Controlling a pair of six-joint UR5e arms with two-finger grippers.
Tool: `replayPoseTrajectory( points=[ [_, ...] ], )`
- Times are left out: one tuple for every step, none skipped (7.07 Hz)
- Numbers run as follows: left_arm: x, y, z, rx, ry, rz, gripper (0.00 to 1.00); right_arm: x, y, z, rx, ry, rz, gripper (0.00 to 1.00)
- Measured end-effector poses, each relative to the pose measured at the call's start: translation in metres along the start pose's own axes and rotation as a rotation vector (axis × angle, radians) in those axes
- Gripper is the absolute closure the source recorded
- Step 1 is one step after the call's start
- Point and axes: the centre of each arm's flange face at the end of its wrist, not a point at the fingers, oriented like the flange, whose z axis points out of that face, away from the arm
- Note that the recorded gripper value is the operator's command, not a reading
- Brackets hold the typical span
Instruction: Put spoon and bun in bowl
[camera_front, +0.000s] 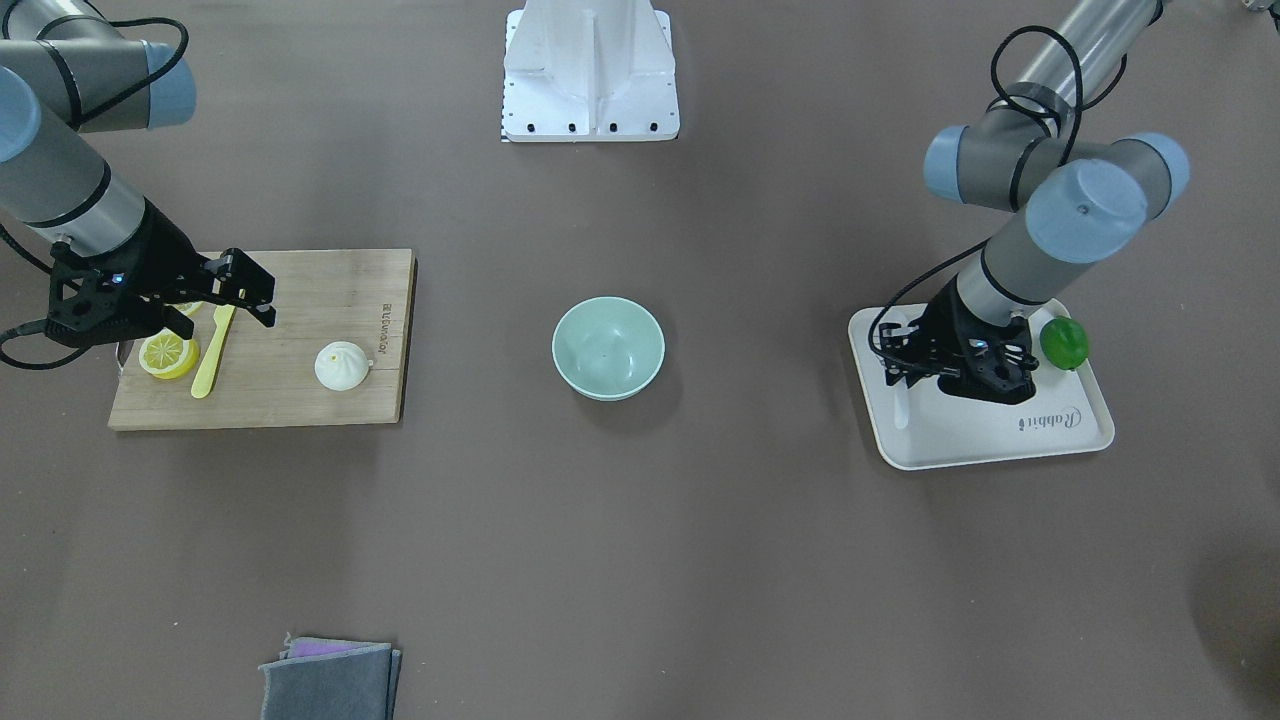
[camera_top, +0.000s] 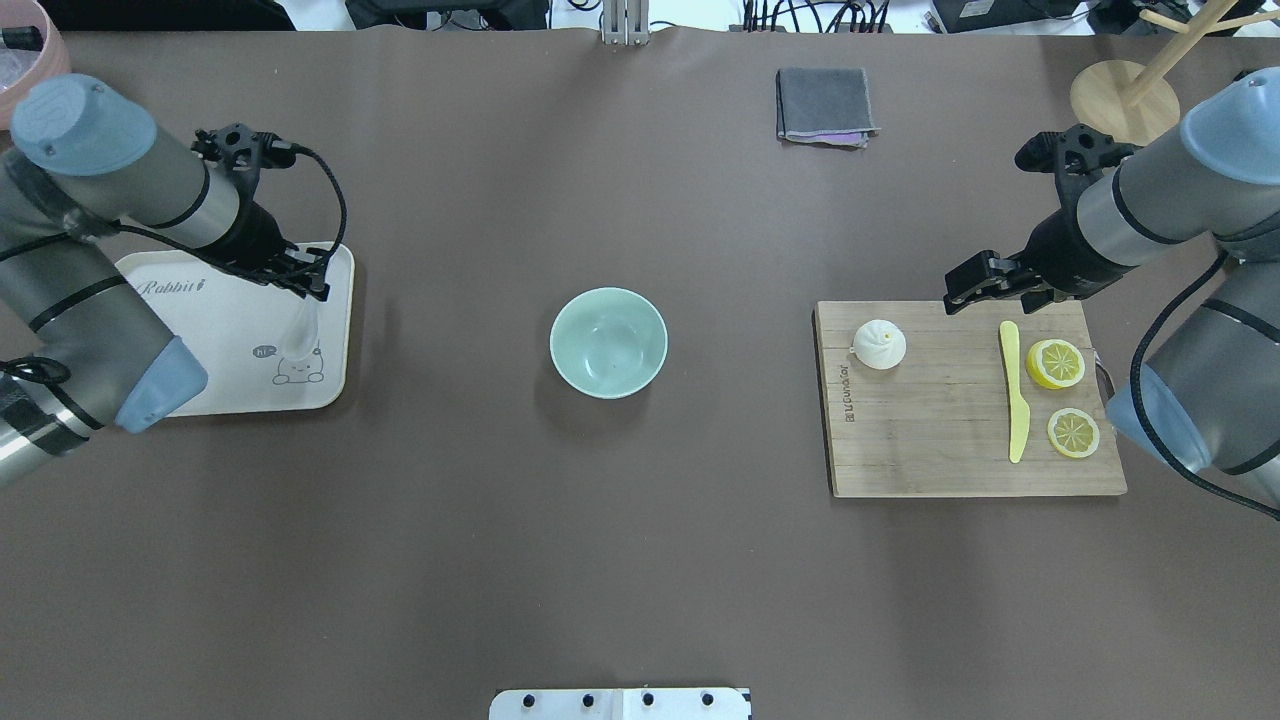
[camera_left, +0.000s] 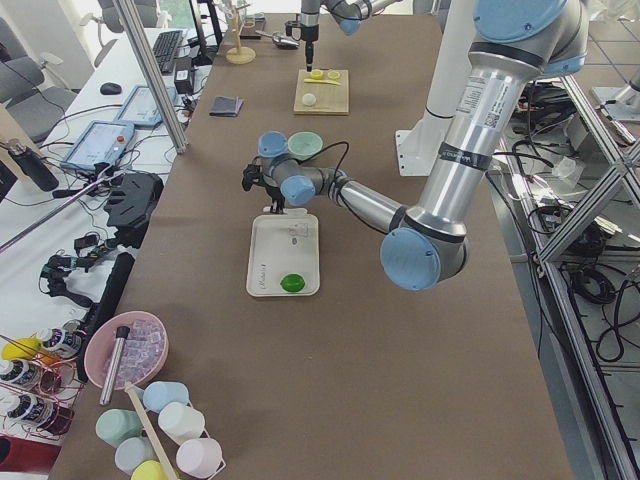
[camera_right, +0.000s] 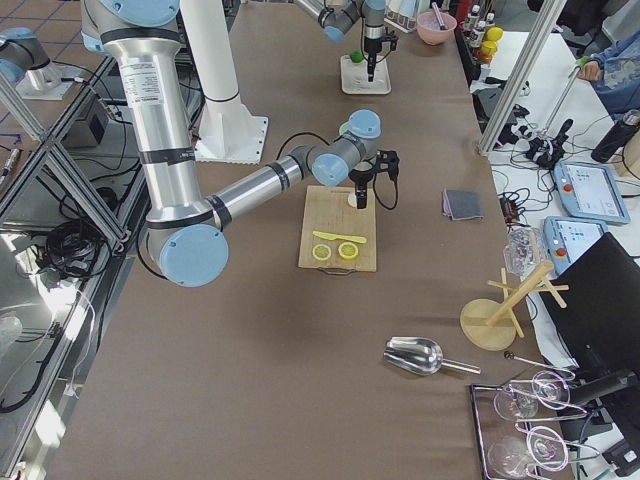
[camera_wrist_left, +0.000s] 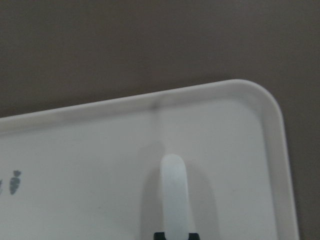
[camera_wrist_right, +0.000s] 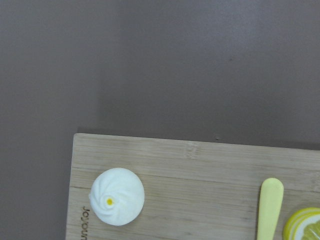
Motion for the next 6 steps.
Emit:
replayPoseTrajectory(
  points=[
    [0.075,-0.003,-0.010,-0.009,0.044,-0.024,1.00,-0.008,-0.004,0.003,0.003,-0.003,0.009,0.04],
    [0.138,0.000,-0.014,-0.012,0.074,-0.045,1.00,-0.017,-0.008,0.011,0.004,0.003,0.014,0.04],
    [0.189,0.006,-0.010,-0.005,0.088,-0.059,1.00,-0.024,-0.010,0.023,0.001,0.014,0.018,0.04],
    [0.234,0.008,0.001,0.006,0.090,-0.070,1.00,-0.030,-0.008,0.037,-0.008,0.026,0.017,0.04],
    [0.265,0.007,0.013,0.014,0.084,-0.079,1.00,-0.036,-0.004,0.046,-0.016,0.031,0.016,0.04],
    [0.281,0.004,0.022,0.020,0.075,-0.084,1.00,-0.045,-0.001,0.052,-0.023,0.030,0.021,0.04]
  ],
)
